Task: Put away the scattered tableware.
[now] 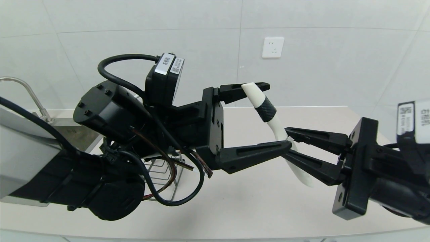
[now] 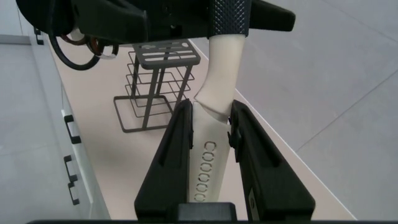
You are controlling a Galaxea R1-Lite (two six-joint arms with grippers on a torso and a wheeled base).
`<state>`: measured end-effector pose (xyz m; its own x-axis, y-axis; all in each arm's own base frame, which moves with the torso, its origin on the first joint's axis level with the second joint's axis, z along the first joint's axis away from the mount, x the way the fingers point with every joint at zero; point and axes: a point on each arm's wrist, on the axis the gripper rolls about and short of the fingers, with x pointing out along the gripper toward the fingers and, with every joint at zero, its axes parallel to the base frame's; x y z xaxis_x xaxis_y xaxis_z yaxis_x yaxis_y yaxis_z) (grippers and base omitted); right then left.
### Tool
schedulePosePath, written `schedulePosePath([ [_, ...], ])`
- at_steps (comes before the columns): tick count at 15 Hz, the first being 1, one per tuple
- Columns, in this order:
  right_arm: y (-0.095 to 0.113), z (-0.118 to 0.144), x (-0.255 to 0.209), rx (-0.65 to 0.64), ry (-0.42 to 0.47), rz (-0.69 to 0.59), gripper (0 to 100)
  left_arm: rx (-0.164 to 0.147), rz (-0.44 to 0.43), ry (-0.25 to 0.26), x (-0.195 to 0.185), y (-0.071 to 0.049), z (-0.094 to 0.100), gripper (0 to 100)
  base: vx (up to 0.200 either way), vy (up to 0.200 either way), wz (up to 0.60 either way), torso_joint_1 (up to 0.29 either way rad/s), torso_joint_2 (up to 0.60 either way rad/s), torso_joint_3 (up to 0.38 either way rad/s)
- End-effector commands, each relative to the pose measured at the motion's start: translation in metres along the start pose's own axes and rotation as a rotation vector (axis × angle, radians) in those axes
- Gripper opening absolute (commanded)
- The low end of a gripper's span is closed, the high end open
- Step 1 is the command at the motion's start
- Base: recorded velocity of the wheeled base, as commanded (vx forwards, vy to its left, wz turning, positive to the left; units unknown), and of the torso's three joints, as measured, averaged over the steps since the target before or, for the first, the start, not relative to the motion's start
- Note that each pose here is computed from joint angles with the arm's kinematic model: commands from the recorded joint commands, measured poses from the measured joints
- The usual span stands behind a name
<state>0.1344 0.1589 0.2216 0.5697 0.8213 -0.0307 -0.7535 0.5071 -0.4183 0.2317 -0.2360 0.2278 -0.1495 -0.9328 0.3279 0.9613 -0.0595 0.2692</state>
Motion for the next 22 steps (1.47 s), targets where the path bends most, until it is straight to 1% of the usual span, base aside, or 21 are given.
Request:
schedulePosePath([
  [1, 0.0005, -0.0015, 0.0019, 0.000, 0.006, 0.004, 0, 0.002, -0.012, -0.009, 0.0035, -0.0025, 0.0020, 100, 0.000, 0.000, 0.00, 0.000, 0.00, 0.000],
  [2, 0.0005, -0.0015, 0.0019, 0.000, 0.006, 0.004, 0, -0.006, -0.019, -0.008, 0.0055, -0.0038, 0.0000, 100, 0.000, 0.000, 0.00, 0.000, 0.00, 0.000],
  [5, -0.0001, -0.0002, 0.0022, 0.000, 0.001, 0.001, 0, -0.014, -0.023, -0.005, 0.0077, -0.0037, -0.0041, 100, 0.000, 0.000, 0.00, 0.000, 0.00, 0.000],
  [15, -0.0017, 0.0022, 0.0061, -0.001, -0.006, -0.002, 0, -0.009, -0.024, -0.007, 0.0076, -0.0039, -0.0029, 100, 0.000, 0.000, 0.00, 0.000, 0.00, 0.000],
  [16, -0.0017, 0.0021, 0.0064, -0.001, -0.005, -0.003, 0, -0.009, -0.024, -0.007, 0.0076, -0.0039, -0.0029, 0, 0.000, 0.000, 0.00, 0.000, 0.00, 0.000],
  [21, -0.0017, 0.0023, 0.0060, -0.003, -0.009, -0.003, 0, -0.008, -0.029, -0.010, 0.0091, -0.0054, -0.0025, 0, 0.000, 0.000, 0.00, 0.000, 0.00, 0.000],
  [22, -0.0016, 0.0021, 0.0060, -0.003, -0.007, -0.003, 100, -0.008, -0.032, -0.011, 0.0099, -0.0062, -0.0019, 0, 0.000, 0.000, 0.00, 0.000, 0.00, 0.000],
])
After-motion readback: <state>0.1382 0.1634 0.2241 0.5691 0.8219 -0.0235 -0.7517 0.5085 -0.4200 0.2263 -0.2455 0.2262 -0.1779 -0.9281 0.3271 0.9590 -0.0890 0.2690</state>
